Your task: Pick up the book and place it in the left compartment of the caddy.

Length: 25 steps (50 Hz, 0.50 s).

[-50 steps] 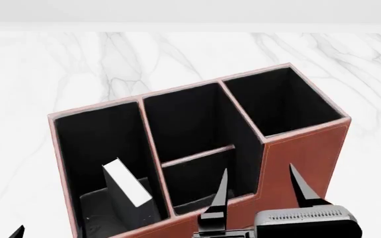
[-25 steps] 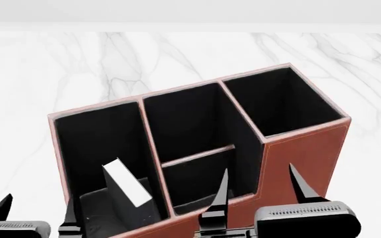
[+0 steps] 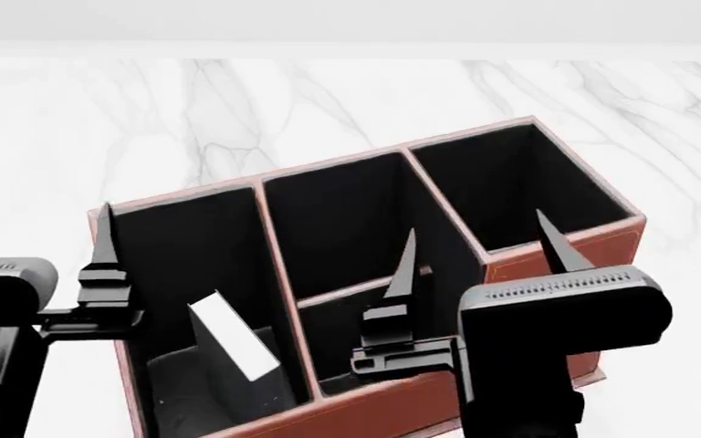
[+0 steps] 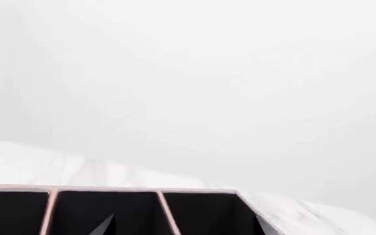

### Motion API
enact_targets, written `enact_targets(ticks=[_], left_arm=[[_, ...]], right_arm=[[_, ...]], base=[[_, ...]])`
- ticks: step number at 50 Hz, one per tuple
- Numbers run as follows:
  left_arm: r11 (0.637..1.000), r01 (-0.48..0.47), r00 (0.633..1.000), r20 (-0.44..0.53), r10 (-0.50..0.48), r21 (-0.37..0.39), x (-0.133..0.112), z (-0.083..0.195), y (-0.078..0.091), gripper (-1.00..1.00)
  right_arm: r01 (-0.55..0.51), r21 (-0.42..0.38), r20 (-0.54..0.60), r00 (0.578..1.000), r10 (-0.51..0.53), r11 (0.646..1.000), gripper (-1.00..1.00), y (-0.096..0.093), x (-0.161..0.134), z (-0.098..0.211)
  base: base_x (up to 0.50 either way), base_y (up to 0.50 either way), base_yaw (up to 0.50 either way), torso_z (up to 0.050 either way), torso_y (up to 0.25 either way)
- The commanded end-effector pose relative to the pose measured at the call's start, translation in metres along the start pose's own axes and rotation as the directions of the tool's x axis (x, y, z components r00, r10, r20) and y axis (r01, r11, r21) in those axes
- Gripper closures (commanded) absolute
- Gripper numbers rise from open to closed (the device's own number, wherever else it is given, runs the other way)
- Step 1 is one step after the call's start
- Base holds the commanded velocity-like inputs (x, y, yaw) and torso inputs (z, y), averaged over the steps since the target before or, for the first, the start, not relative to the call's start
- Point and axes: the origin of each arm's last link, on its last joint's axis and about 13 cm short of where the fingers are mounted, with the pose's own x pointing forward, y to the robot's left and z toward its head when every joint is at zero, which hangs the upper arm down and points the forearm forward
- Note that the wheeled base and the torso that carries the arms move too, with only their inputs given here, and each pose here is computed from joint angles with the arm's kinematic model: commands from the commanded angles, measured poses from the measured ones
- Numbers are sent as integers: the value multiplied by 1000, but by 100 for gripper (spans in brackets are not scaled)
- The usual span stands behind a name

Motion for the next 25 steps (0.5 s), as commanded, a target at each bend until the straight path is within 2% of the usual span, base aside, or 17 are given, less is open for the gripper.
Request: enact_targets(ticks=[1, 25], left_arm=[[1000, 2, 995, 101, -2, -6, 15, 36, -3, -100], [1000, 13, 974, 227, -7, -28, 30, 80, -9, -100]], right_arm=[[-32, -22, 89, 995, 34, 999, -100, 0, 16, 35], [-4, -80, 176, 984, 18, 997, -100, -6, 25, 73]], base=[[0, 0, 0, 0, 0], [0, 0, 0, 0, 0]])
